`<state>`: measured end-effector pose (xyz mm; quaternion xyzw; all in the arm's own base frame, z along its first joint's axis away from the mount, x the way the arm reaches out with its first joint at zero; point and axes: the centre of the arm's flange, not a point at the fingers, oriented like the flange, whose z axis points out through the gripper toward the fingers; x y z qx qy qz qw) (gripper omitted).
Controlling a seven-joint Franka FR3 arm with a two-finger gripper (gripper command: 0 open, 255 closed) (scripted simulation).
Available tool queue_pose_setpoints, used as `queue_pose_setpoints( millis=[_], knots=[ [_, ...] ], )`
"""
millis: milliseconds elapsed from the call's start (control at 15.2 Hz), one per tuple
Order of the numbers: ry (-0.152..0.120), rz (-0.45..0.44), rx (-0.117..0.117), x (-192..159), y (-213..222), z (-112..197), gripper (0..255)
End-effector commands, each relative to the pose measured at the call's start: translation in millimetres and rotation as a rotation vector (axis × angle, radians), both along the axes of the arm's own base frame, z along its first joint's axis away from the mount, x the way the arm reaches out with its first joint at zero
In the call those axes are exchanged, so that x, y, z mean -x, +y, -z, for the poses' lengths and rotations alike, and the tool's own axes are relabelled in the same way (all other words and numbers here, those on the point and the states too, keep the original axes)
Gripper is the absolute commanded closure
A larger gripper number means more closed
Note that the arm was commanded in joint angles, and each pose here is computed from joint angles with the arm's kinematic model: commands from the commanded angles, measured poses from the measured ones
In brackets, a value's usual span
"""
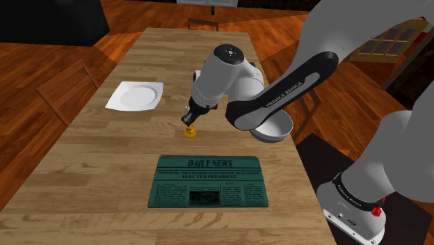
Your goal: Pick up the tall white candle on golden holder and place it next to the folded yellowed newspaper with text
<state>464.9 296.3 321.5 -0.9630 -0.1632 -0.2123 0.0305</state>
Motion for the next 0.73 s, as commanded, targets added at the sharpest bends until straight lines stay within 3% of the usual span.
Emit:
queue_pose_setpoints(
  millis=[0,330,396,660],
  knots=[
    [0.000,0.000,0.000,0.2,0.4,1.1,255],
    [0.000,0.000,0.000,0.2,0.4,1.1,255],
    [0.000,0.000,0.000,0.2,0.4,1.1,0],
    [0.000,0.000,0.000,0.2,0.4,1.1,0]
  ],
)
